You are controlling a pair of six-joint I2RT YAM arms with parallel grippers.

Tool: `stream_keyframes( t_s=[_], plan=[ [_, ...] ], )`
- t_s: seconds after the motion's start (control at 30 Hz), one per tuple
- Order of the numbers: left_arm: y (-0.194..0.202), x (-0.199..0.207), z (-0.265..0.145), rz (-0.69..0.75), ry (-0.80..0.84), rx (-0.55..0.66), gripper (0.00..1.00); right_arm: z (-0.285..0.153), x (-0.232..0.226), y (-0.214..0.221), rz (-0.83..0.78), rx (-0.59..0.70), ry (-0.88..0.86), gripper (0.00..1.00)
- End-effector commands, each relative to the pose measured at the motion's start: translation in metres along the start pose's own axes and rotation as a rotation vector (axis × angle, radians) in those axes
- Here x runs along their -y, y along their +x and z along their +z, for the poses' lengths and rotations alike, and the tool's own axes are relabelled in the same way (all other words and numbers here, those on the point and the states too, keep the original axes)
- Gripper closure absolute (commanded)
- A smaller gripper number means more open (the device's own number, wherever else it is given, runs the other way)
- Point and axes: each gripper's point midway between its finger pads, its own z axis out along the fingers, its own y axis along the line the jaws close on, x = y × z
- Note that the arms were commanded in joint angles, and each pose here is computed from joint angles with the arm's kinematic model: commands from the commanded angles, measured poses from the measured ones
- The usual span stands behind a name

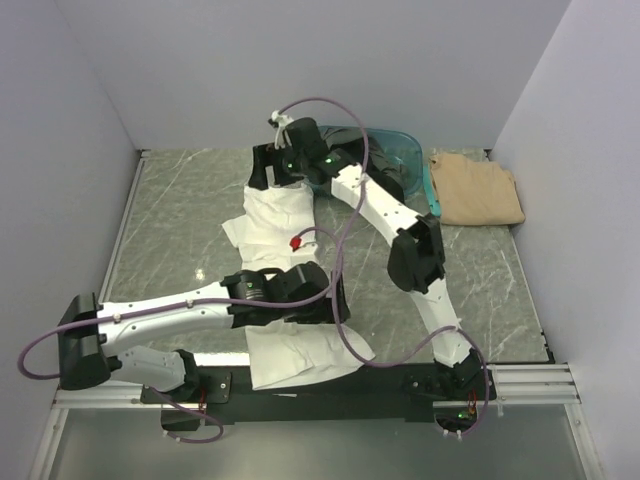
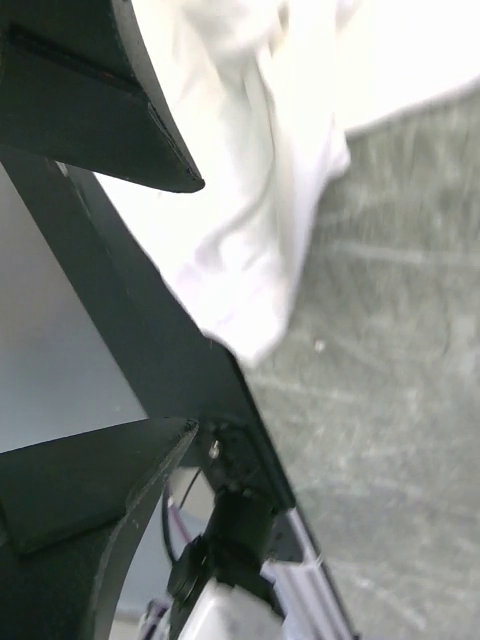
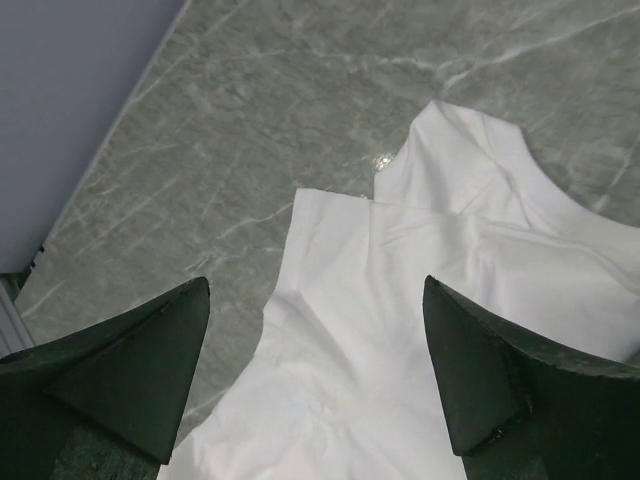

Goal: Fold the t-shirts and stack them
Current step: Fold the tshirt

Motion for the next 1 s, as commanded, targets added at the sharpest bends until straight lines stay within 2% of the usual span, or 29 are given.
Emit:
stream_keyframes(
  t_s=[0.0,0.1,0.13,0.17,0.23,0.27,0.3,0.33,0.37,0.57,0.7,0.8,0.97],
  plan=[
    [-0.006,-0.037,-0.013,0.018,-0.142,0.047,0.01,-0.038,-0.003,-0.017,-0.051,0.026,0.07,0.07],
    [-0.013,-0.057,-0.02,-0.008,-0.235,0.081,0.01,-0.048,0.006,0.003,-0.027,-0.029,0.142,0.07],
    [-0.018,-0.062,-0.023,-0.038,-0.261,0.103,0.01,-0.047,0.012,0.026,-0.012,-0.08,0.165,0.07],
    [-0.027,-0.07,-0.029,-0.068,-0.286,0.13,0.01,-0.054,0.006,0.025,-0.02,-0.065,0.165,0.07],
    [-0.039,-0.088,-0.032,-0.127,-0.325,0.166,0.01,-0.056,0.004,0.051,-0.033,-0.101,0.197,0.07],
    [-0.059,-0.102,-0.037,-0.195,-0.331,0.208,0.01,-0.056,0.003,0.056,-0.034,-0.101,0.214,0.07],
    [-0.06,-0.119,-0.033,-0.198,-0.351,0.198,0.01,-0.055,-0.004,0.067,-0.018,-0.116,0.227,0.07],
    [-0.072,-0.116,-0.028,-0.233,-0.295,0.219,0.01,-0.055,0.001,0.08,-0.01,-0.141,0.264,0.07],
    [-0.09,-0.135,-0.03,-0.305,-0.304,0.26,0.01,-0.056,-0.004,0.089,-0.012,-0.159,0.273,0.07],
    [-0.129,-0.174,-0.012,-0.4,-0.289,0.334,0.01,-0.052,-0.004,0.151,0.088,-0.256,0.374,0.09],
    [-0.141,-0.179,0.01,-0.407,-0.227,0.32,0.01,-0.047,-0.011,0.181,0.081,-0.308,0.383,0.09],
    [-0.144,-0.188,0.028,-0.423,-0.219,0.28,0.01,-0.042,0.0,0.193,0.09,-0.332,0.429,0.09],
    [-0.139,-0.216,0.055,-0.483,-0.276,0.219,0.01,-0.019,0.011,0.199,0.11,-0.357,0.416,0.1]
  ],
)
